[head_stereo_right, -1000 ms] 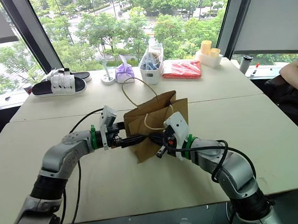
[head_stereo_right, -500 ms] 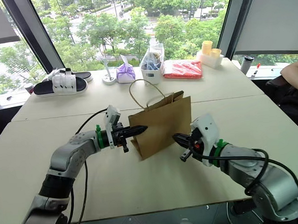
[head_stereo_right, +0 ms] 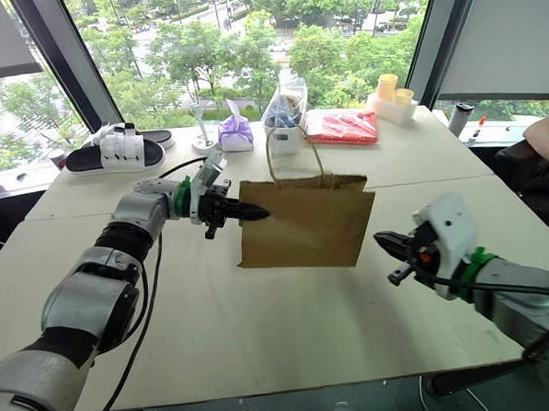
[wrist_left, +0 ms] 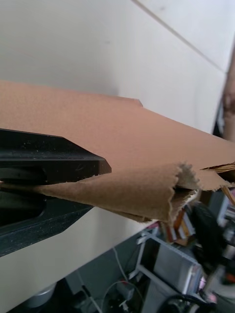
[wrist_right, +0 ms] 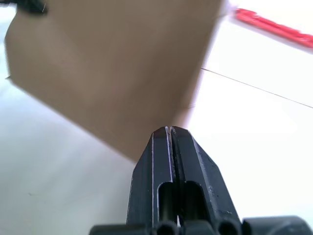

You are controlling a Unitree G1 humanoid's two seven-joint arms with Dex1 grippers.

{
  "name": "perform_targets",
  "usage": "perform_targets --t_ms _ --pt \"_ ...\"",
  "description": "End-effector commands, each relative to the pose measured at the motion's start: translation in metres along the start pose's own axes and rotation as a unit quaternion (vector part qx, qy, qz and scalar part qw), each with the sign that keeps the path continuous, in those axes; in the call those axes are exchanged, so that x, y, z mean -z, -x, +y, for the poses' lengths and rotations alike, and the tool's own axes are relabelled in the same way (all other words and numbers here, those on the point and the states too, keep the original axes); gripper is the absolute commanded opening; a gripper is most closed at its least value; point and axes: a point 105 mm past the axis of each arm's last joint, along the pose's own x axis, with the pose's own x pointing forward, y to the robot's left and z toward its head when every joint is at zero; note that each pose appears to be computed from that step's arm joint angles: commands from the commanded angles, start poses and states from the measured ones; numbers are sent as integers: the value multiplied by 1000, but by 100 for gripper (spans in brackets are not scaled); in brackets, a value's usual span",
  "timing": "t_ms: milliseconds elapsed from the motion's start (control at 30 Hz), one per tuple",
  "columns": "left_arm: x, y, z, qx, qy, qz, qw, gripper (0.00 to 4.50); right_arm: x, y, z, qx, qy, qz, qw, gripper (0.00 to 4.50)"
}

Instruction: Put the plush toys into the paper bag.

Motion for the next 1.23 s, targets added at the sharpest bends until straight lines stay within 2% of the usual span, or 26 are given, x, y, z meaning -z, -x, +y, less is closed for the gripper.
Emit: perform_targets --t_ms 33,200,233,333,433,567,700,833,967,1233 --pt "-15 -4 1 6 -44 3 999 5 -12 14 7 -2 22 -14 1000 0" --pt "-2 -5 2 0 -61 16 998 5 -12 15 22 -22 14 -16 1000 0" --pt "1 -5 3 -4 -61 22 998 29 -11 15 24 -24 12 -16 1000 0" --pt "4 -1 4 -11 -57 28 998 124 -10 14 25 -25 9 -13 1000 0" --pt "5 7 4 -21 -61 24 998 264 -11 10 25 -30 9 -13 999 0" --pt "2 36 8 -68 -91 25 993 445 -14 1 26 -56 17 -14 998 0" --pt "-2 74 4 -116 -92 19 989 445 -17 -9 24 -75 21 -14 997 0" --pt "-3 95 -8 -156 -97 0 983 445 -18 -13 23 -89 29 -11 996 0" --pt "3 96 -38 -183 -93 -10 979 445 -15 -16 21 -96 37 -2 995 0" --pt "0 79 -71 -246 -42 -74 965 445 -15 -24 13 -98 50 -6 994 0"
